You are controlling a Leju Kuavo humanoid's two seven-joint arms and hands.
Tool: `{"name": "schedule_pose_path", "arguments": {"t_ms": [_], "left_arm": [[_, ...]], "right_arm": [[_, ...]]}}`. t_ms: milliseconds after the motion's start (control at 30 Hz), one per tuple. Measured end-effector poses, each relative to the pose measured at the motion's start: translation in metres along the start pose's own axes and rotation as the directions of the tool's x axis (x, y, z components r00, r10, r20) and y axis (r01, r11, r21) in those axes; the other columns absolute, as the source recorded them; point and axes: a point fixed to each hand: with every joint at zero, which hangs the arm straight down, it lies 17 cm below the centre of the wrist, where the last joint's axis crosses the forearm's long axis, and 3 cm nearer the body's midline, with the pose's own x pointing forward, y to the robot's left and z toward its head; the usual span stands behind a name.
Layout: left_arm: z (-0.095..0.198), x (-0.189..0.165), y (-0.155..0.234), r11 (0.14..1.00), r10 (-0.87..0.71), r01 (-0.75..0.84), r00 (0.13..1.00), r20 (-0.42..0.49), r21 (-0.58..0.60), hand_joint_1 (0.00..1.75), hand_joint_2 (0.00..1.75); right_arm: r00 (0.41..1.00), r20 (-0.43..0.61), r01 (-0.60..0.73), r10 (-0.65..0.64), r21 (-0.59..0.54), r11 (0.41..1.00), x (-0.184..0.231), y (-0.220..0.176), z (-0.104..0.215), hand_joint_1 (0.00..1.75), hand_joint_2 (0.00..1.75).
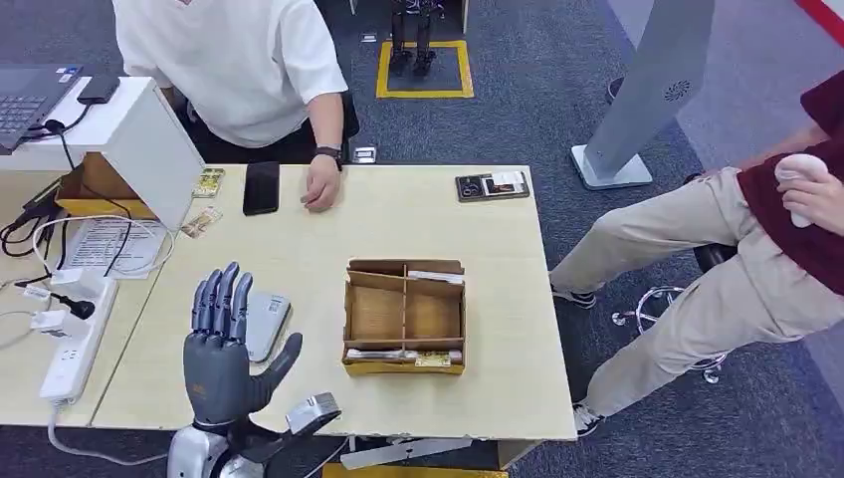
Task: Pass the card to the sensor for recognition and then transmit it.
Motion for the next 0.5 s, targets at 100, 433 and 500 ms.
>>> {"name": "schedule_pose_path", "arguments": {"t_ms": [100,433,500], "left_arm": [[0.001,0.007,-0.004,1.000,-0.004,0.004,1.000,0.011,-0.020,0.00,1.75],[0.013,0.028,-0.025,0.994,0.037,-0.031,0.998,0.056,-0.105,0.00,1.75],[0.017,0.035,-0.028,0.992,0.049,-0.040,0.996,0.077,-0.119,0.00,1.75]], "right_arm": [[1.000,0.000,0.001,-0.001,0.003,1.000,0.000,0.001,0.000,0.00,1.75],[1.000,0.006,0.004,-0.004,0.009,1.000,0.001,0.001,0.000,0.00,1.75],[1.000,0.006,0.004,-0.004,0.009,1.000,0.001,0.001,0.000,0.00,1.75]]}}
